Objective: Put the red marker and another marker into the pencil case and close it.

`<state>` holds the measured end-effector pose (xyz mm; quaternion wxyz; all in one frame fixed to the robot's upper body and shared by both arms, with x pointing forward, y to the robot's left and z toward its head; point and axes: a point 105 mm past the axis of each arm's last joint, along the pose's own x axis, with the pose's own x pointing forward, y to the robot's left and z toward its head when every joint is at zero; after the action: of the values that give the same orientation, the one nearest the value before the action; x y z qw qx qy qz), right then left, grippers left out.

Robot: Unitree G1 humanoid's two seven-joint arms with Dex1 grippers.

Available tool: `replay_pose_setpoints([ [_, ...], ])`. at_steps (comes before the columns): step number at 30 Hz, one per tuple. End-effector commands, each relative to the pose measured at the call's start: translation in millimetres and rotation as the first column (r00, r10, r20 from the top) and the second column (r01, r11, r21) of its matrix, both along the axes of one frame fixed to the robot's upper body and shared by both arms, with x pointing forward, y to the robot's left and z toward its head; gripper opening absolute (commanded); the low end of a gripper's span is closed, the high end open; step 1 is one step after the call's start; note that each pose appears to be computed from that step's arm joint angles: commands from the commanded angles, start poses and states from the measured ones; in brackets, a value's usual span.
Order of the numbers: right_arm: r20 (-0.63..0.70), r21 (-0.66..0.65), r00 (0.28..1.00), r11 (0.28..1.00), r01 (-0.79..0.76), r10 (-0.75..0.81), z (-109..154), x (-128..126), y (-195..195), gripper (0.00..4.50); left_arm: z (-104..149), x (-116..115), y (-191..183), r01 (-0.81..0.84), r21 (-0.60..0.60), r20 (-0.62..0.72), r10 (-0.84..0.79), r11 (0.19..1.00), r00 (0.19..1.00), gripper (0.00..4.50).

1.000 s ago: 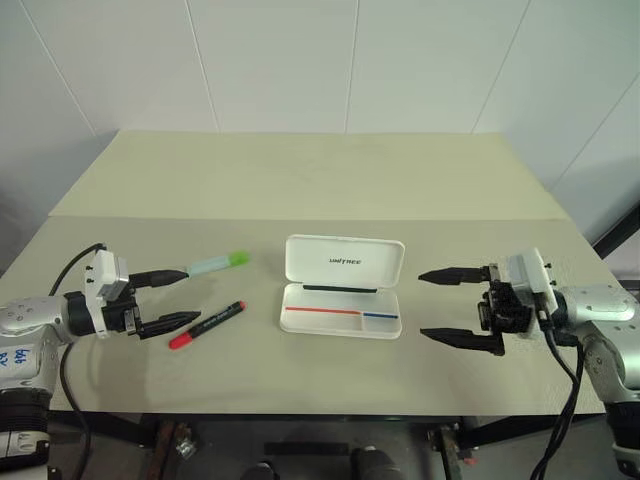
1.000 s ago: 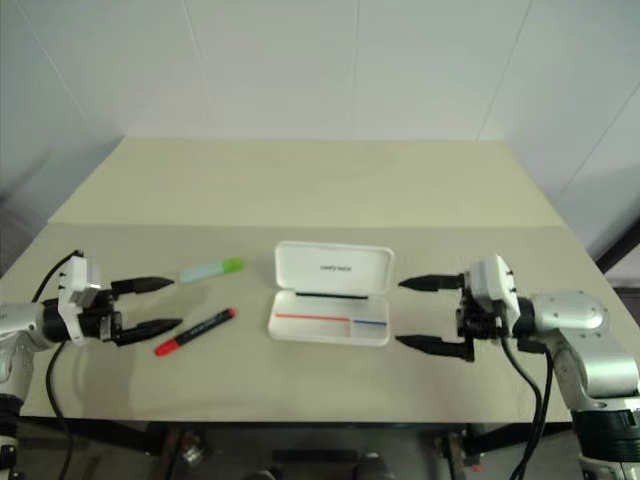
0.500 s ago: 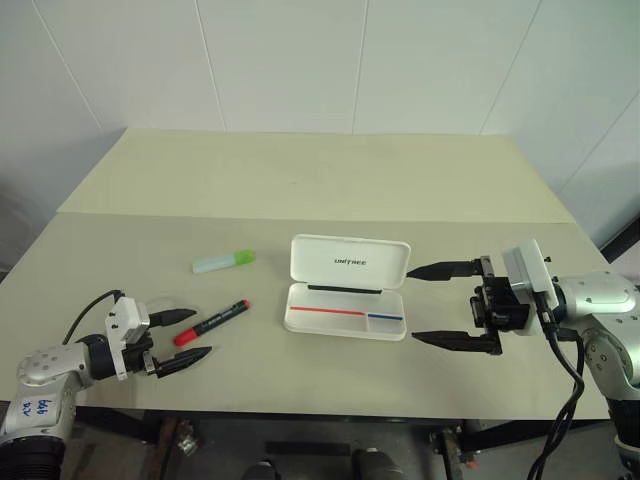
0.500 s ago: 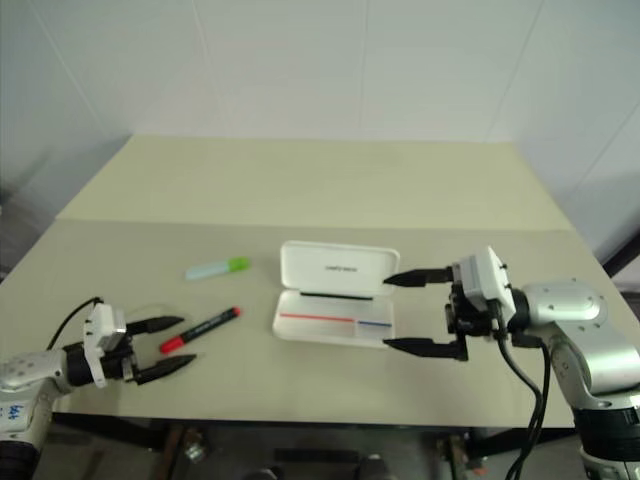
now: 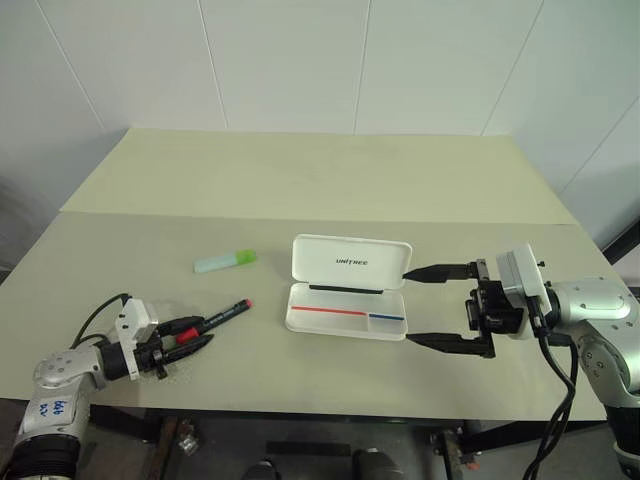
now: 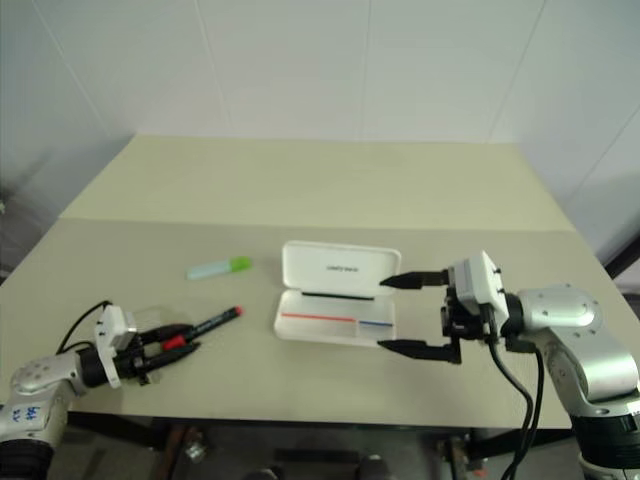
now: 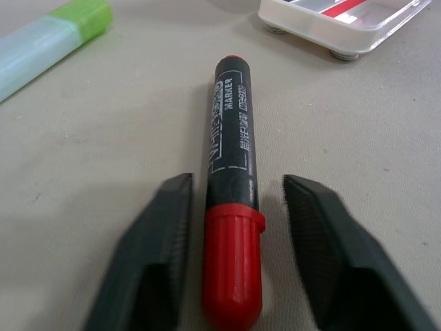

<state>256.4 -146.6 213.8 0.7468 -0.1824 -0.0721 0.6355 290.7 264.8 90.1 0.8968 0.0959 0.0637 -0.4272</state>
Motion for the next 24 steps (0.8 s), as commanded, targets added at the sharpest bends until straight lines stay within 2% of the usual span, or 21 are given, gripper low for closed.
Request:
replay_pose_setpoints([
  [1,0.041,0.015,0.999,1.0,-0.014,0.013,8,-6,2,4.5,0,2,0,0.015,-0.009,0.01,-0.015,1.0,1.0,0.83],
  [2,0.04,0.015,0.999,1.0,-0.013,0.013,8,-6,2,4.5,1,2,0,0.021,-0.013,0.011,-0.021,1.0,1.0,0.67],
  [11,0.018,0.017,1.0,1.0,-0.004,0.004,4,-3,-4,4.5,22,6,-13,0.102,-0.013,0.113,-0.1,0.995,0.989,0.67],
  [16,0.011,0.023,1.0,1.0,0.012,-0.012,0,-2,-9,4.5,48,8,-25,0.16,0.009,0.194,-0.159,0.987,0.968,0.67],
  [24,0.0,0.016,0.997,0.997,0.074,-0.074,-9,1,-21,4.5,91,12,-74,0.313,0.032,0.273,-0.31,0.949,0.911,0.67],
])
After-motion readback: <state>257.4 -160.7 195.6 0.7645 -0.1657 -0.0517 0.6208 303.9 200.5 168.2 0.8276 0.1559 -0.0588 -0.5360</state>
